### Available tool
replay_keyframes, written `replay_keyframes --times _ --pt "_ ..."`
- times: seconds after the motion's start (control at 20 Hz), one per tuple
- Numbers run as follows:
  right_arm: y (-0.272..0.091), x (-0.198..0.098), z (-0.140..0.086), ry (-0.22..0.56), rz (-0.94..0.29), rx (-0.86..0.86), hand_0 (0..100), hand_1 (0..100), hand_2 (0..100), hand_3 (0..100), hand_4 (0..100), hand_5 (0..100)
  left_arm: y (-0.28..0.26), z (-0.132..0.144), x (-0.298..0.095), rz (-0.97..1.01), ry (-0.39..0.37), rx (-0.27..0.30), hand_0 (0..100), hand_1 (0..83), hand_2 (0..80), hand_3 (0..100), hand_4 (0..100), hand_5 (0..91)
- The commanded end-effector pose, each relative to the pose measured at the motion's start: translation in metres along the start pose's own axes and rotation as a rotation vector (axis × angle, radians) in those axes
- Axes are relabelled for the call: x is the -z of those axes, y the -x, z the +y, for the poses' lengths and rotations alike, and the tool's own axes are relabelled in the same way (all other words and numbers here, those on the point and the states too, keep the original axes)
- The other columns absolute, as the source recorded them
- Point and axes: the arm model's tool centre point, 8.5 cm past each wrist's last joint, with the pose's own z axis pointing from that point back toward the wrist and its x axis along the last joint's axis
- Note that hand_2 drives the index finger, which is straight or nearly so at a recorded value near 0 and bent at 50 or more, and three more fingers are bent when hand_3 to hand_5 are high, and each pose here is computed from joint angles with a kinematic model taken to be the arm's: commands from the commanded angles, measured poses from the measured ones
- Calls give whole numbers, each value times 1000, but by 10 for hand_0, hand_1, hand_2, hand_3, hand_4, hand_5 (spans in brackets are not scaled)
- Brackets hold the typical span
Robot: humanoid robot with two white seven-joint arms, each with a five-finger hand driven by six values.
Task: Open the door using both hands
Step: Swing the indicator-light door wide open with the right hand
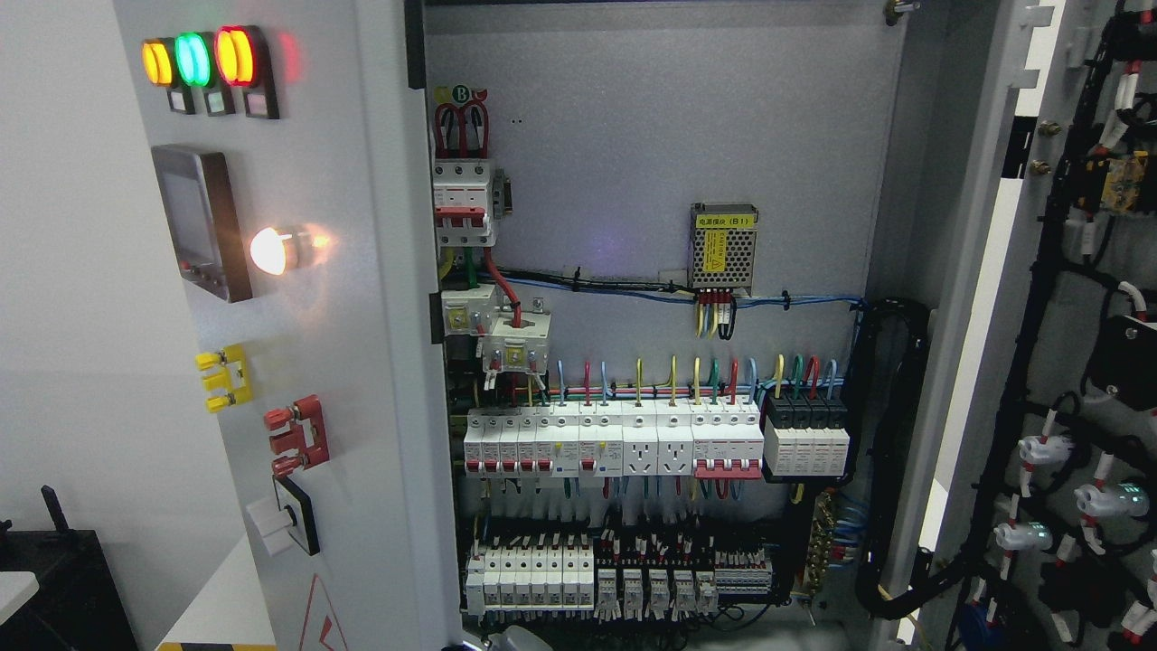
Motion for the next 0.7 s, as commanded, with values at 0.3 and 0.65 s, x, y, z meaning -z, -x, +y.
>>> replay_keyframes --times 0.3,0.65 --pt "2 28 42 -108 -39 40 0 0 0 0 0 0 0 0 0 0 0 0 0 0 0 0 30 0" --pt "7 35 52 -137 -31 51 0 0 0 0 0 0 0 0 0 0 0 0 0 0 0 0 30 0"
